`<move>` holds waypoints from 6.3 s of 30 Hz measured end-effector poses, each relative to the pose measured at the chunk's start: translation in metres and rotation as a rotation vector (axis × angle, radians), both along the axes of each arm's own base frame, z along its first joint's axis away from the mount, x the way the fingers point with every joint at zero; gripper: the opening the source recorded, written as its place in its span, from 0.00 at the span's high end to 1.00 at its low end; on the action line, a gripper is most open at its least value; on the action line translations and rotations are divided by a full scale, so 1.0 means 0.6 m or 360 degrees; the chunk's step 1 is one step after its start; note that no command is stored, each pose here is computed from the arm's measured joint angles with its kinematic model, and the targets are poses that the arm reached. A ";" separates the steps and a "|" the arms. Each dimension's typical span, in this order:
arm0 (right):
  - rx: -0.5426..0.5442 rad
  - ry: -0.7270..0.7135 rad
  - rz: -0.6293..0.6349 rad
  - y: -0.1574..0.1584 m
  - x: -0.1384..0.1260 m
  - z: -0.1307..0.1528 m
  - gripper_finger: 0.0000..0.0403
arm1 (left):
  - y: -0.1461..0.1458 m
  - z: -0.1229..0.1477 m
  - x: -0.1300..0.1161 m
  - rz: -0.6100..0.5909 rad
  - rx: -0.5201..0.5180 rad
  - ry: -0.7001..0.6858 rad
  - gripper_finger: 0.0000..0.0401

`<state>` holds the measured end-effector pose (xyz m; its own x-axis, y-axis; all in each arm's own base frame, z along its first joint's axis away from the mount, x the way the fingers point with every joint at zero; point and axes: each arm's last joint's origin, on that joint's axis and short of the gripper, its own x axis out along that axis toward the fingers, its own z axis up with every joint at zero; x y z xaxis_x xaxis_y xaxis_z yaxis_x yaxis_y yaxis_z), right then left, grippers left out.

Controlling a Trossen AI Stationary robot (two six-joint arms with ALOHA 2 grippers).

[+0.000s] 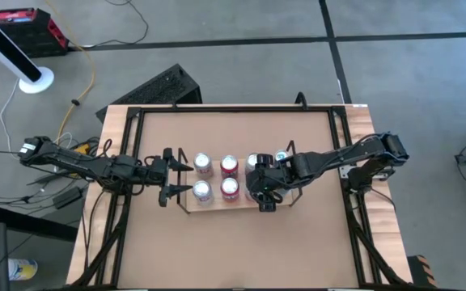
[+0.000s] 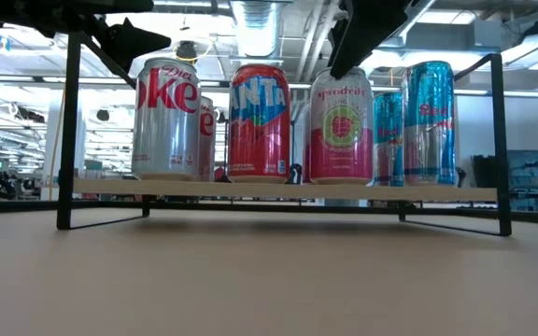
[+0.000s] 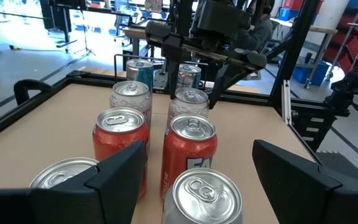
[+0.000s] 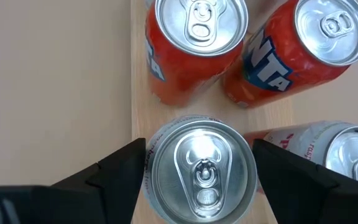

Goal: Place canned beverage on shelf
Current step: Adjust the pink soda can on the shelf, then return to Home Position

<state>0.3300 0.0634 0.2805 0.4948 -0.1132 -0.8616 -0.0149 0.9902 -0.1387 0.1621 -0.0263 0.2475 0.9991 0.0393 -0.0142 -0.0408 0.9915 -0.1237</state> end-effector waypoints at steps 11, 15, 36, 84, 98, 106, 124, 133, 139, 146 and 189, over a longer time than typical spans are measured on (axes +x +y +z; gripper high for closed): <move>-0.0003 0.0016 0.0005 0.000 0.000 -0.004 0.16 | 0.000 0.000 0.000 0.0000 0.0000 0.0000 0.30; -0.0031 0.0015 0.0011 0.000 0.000 -0.004 0.15 | 0.000 0.000 0.000 0.0000 0.0000 -0.0001 0.30; -0.0021 -0.0203 0.0012 0.001 0.013 0.056 0.15 | 0.000 0.000 0.000 0.0000 0.0001 0.0000 0.30; 0.0294 -0.1881 -0.0020 -0.042 -0.401 0.014 0.42 | 0.022 0.053 -0.106 0.0027 0.0048 -0.0394 0.30; 0.0418 -0.1873 0.0071 -0.039 -0.399 -0.075 0.94 | 0.024 0.037 -0.104 0.0106 0.0138 -0.0231 0.30; 0.0483 -0.1824 0.0033 -0.039 -0.398 -0.137 0.96 | 0.022 0.009 -0.097 0.0091 0.0144 -0.0293 0.30; 0.0744 -0.1673 0.0331 -0.029 -0.409 -0.179 0.96 | 0.023 -0.086 -0.115 -0.0011 0.0061 -0.0461 0.30; 0.0736 -0.1659 0.0332 -0.029 -0.409 -0.181 0.86 | 0.022 -0.093 -0.116 -0.0032 0.0116 -0.0436 0.30; 0.0735 -0.1658 0.0333 -0.029 -0.409 -0.181 0.85 | 0.023 -0.093 -0.116 0.0009 0.0112 -0.0428 0.30; 0.0734 -0.1656 0.0333 -0.029 -0.409 -0.181 0.85 | 0.023 -0.100 -0.114 0.0007 0.0122 -0.0368 0.30; 0.0738 -0.1663 0.0331 -0.029 -0.409 -0.181 0.84 | 0.022 -0.126 -0.111 -0.0014 0.0179 -0.0084 0.30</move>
<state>0.0848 0.0459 0.1719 0.9612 0.2731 0.0398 -0.2755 0.9411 0.1958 0.0956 -0.0129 0.1722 0.9987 0.0291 0.0425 -0.0285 0.9995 -0.0137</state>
